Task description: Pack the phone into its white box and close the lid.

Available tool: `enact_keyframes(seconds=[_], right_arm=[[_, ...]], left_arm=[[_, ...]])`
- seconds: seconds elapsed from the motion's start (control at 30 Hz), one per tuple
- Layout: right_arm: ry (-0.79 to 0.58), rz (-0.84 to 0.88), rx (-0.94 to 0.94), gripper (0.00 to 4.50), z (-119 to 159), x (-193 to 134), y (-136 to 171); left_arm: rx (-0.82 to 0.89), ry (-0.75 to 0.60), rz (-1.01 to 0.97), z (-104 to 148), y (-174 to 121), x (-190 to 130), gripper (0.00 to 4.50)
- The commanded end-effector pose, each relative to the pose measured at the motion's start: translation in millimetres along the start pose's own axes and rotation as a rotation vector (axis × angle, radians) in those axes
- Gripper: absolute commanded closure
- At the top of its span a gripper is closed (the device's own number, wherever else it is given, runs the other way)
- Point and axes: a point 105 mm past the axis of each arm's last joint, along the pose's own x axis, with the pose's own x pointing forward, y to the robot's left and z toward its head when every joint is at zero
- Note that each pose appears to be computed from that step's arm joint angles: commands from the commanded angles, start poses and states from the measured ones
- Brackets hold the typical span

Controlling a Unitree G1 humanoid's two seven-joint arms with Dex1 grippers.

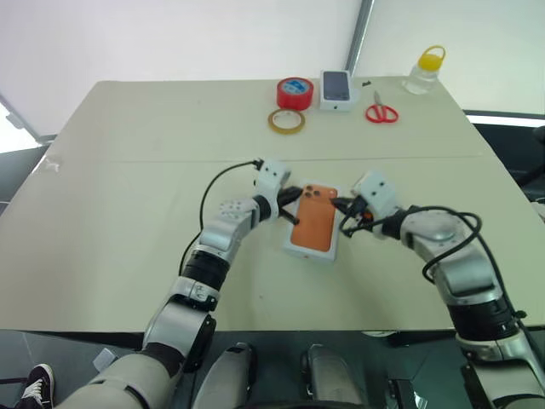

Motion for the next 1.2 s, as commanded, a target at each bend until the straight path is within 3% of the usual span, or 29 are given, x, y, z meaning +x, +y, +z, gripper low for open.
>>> enact_keyframes(seconds=[0.03,0.2,0.23,0.27,0.3,0.43,0.53,0.57,0.63,0.77,0.97,1.2], right_arm=[[0.101,0.051,-0.023,4.47,-19.7,-1.7,18.0],[0.068,0.012,0.032,4.47,-12.6,-2.6,8.4],[0.057,0.011,0.057,4.49,-10.9,-2.8,5.6],[0.023,-0.001,0.096,4.24,-4.4,-3.3,-0.5],[-0.001,-0.010,0.122,3.95,0.2,-3.8,-4.8],[-0.087,-0.051,0.082,2.18,17.8,-13.4,-24.2],[-0.111,-0.052,0.032,0.62,18.5,-29.5,-38.9],[-0.119,-0.038,0.010,0.13,17.1,-38.0,-44.3],[-0.146,-0.081,-0.071,0.13,19.0,-51.9,-60.9],[-0.166,-0.073,-0.078,0.13,11.3,-65.3,-71.3],[-0.133,-0.043,-0.089,0.13,-5.3,-74.9,-76.3],[-0.120,-0.007,-0.096,0.13,-10.7,-74.2,-78.7]], left_arm=[[0.001,0.075,-0.007,-33.0,-1.2,-7.1,4.50],[-0.034,0.043,-0.011,-33.4,0.4,-15.1,4.50],[-0.071,0.018,-0.025,-28.1,-0.3,-15.9,4.24],[-0.063,-0.028,-0.037,-17.1,-0.6,-17.8,3.96],[-0.052,-0.057,-0.045,-9.6,-0.9,-19.4,3.70],[0.015,-0.149,-0.031,16.2,13.5,-40.9,1.79],[0.051,-0.159,0.003,18.5,41.9,-80.4,0.27],[0.069,-0.147,0.042,11.2,60.5,-105.0,0.00],[0.052,-0.076,0.092,-6.8,87.0,-148.4,0.00],[0.100,-0.078,0.138,-7.8,97.0,-189.5,0.00],[0.090,-0.045,0.230,-18.6,101.6,-226.9,0.00],[0.084,-0.031,0.287,-23.8,98.4,-249.3,0.00]])
